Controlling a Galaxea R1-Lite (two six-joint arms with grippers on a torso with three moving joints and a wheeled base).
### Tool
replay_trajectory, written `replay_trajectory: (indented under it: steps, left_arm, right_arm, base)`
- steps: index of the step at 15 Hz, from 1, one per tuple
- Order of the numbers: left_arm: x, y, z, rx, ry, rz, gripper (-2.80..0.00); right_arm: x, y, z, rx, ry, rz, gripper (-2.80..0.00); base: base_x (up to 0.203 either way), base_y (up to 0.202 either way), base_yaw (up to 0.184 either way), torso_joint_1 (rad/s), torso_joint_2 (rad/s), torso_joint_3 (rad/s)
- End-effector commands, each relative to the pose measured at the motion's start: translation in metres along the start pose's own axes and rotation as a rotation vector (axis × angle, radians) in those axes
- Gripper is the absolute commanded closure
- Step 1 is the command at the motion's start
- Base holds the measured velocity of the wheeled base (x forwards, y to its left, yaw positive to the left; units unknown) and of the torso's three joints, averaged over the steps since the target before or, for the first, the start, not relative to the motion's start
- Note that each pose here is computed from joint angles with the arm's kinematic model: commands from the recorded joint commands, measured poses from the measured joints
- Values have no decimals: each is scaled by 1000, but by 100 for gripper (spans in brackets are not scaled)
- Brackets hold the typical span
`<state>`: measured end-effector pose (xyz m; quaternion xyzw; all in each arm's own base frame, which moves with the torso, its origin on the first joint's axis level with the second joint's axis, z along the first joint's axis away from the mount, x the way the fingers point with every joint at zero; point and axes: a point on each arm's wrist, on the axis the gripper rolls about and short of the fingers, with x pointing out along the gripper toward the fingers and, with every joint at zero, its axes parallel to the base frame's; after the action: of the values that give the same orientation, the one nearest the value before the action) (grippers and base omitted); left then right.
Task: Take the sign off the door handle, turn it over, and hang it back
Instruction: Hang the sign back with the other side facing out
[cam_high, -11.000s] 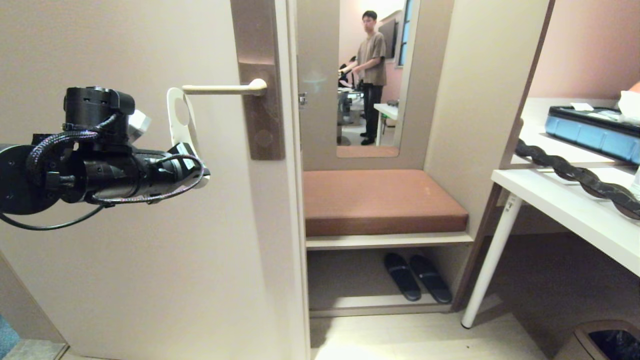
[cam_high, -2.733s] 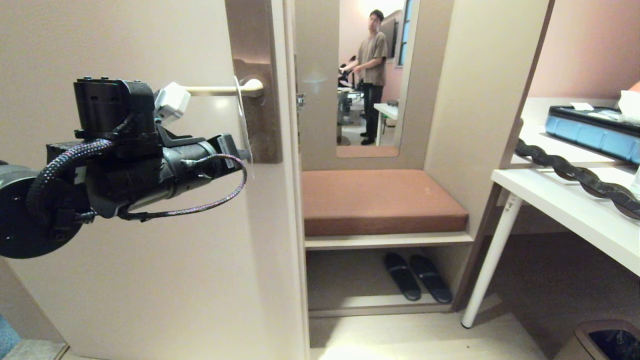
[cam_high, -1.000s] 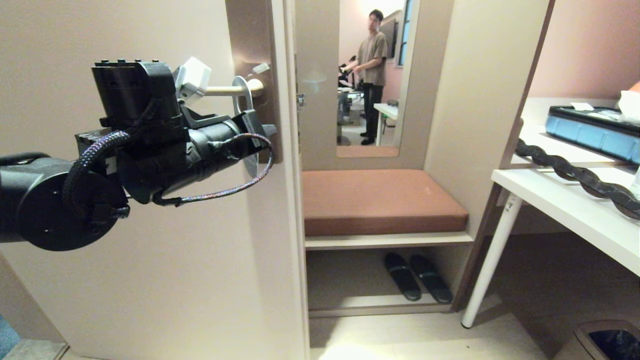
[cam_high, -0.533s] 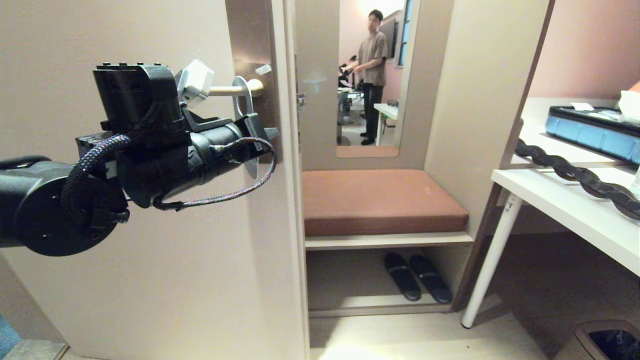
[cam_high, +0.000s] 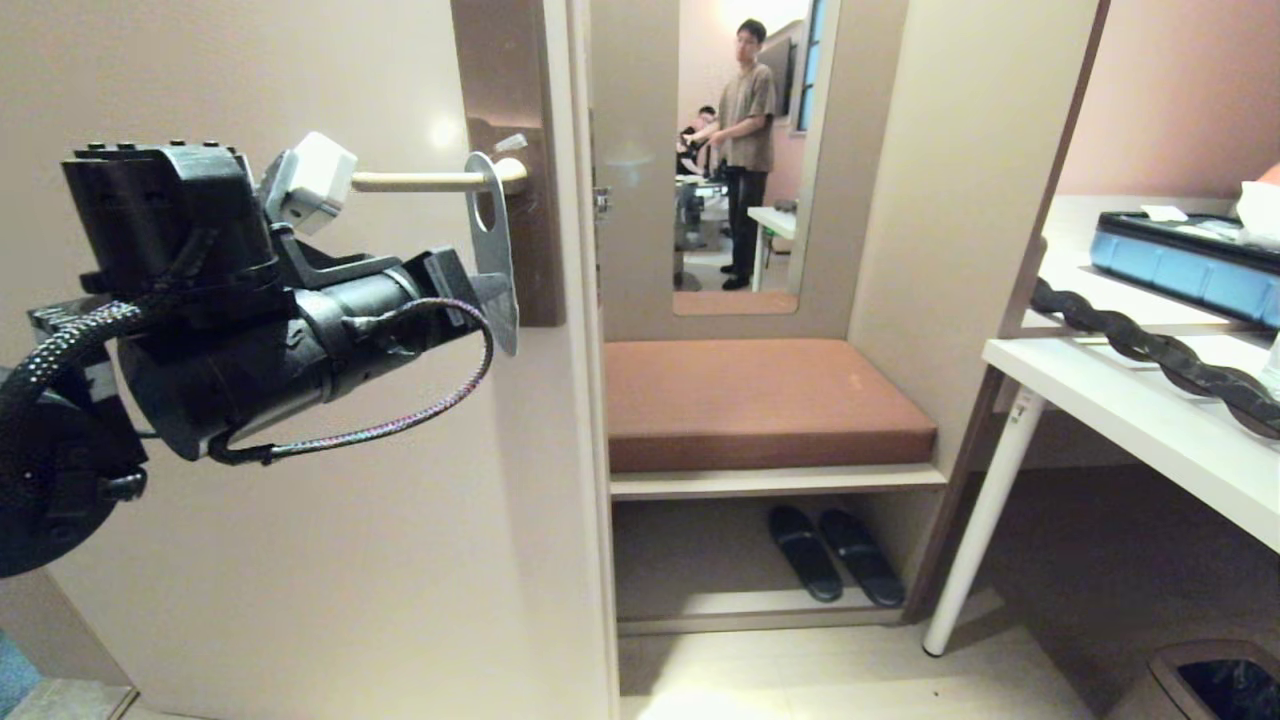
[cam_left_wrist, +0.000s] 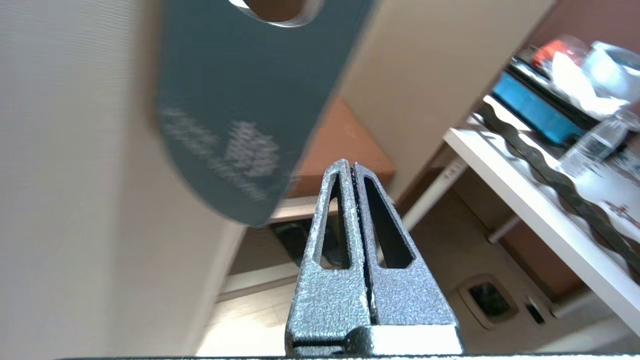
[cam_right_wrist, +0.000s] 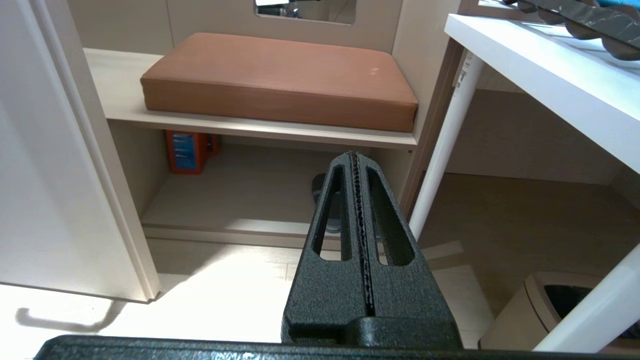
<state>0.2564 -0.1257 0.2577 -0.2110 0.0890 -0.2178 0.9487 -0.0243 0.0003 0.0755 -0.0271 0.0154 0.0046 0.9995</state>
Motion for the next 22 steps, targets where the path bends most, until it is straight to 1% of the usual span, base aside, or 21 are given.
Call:
replay_trajectory:
  steps: [1, 4, 8, 12, 22]
  left_arm:
    - [-10, 7, 7, -4, -30, 25, 0]
    - [-5, 12, 8, -1, -33, 36, 0]
    - [14, 16, 1, 3, -49, 23, 0]
    - [25, 13, -5, 5, -36, 11, 0]
    - [39, 14, -3, 7, -49, 13, 0]
  right_arm:
    - [0, 0, 0, -1, 0, 0, 0]
    - [0, 0, 0, -1, 0, 1, 0]
    - [0, 0, 0, -1, 0, 1, 0]
    - [0, 0, 0, -1, 0, 1, 0]
    - [0, 0, 0, -1, 0, 1, 0]
  base:
    - [0, 0, 0, 0, 0, 0]
    - [0, 0, 0, 0, 0, 0]
    - [0, 0, 0, 0, 0, 0]
    - [0, 0, 0, 0, 0, 0]
    - [0, 0, 0, 0, 0, 0]
